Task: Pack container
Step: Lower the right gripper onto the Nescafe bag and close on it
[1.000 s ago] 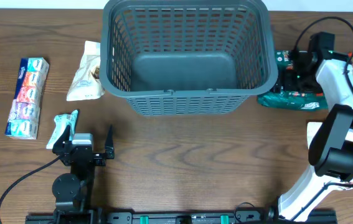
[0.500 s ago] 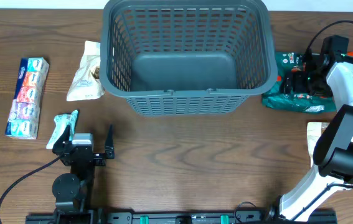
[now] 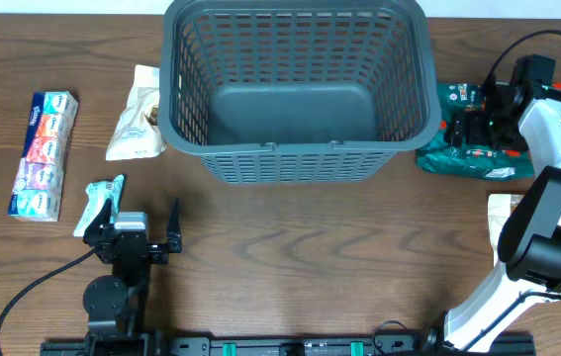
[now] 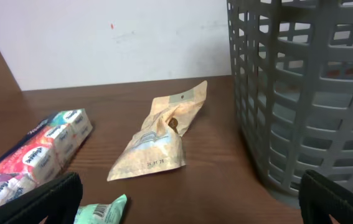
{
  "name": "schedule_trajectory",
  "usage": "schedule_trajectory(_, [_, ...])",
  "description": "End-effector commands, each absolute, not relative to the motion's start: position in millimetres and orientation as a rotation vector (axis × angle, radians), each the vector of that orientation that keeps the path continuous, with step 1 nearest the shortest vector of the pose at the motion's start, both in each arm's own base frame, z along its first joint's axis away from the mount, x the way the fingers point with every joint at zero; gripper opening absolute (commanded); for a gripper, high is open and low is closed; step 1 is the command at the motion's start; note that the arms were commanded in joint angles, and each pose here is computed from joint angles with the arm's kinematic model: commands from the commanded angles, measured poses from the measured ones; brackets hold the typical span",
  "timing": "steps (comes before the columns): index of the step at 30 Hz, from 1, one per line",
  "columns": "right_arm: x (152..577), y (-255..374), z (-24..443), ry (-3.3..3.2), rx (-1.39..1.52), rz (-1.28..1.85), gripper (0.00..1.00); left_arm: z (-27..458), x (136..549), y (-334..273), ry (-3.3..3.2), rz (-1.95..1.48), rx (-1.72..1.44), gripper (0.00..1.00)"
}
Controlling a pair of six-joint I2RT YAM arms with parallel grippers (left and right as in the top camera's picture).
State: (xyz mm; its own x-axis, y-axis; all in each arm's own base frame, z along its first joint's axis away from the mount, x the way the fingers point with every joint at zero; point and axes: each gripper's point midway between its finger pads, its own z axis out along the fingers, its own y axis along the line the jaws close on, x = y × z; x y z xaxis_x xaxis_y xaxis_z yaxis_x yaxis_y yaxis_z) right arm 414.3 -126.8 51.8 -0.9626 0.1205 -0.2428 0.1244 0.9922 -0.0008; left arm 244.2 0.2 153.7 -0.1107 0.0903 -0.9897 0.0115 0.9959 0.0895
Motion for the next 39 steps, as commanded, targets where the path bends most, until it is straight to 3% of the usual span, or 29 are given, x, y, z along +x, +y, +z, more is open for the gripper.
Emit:
schedule_trajectory(1, [419.0,-128.7,62.4,2.873,0.215,-0.022,0.99,137.7,244.1,2.4,1.721,0.078,0.076,0.99])
schedule_trajectory(14, [441.1,-141.7,114.4,2.798,0.245,-0.087,0.99,137.7,244.1,2.4,1.721,0.078,0.076,0.99])
schedule_trajectory(39, [445.0,-103.7,16.1,3.059,0.107,0.041,0.99,137.7,244.1,2.4,1.721,0.078,0.076,0.99])
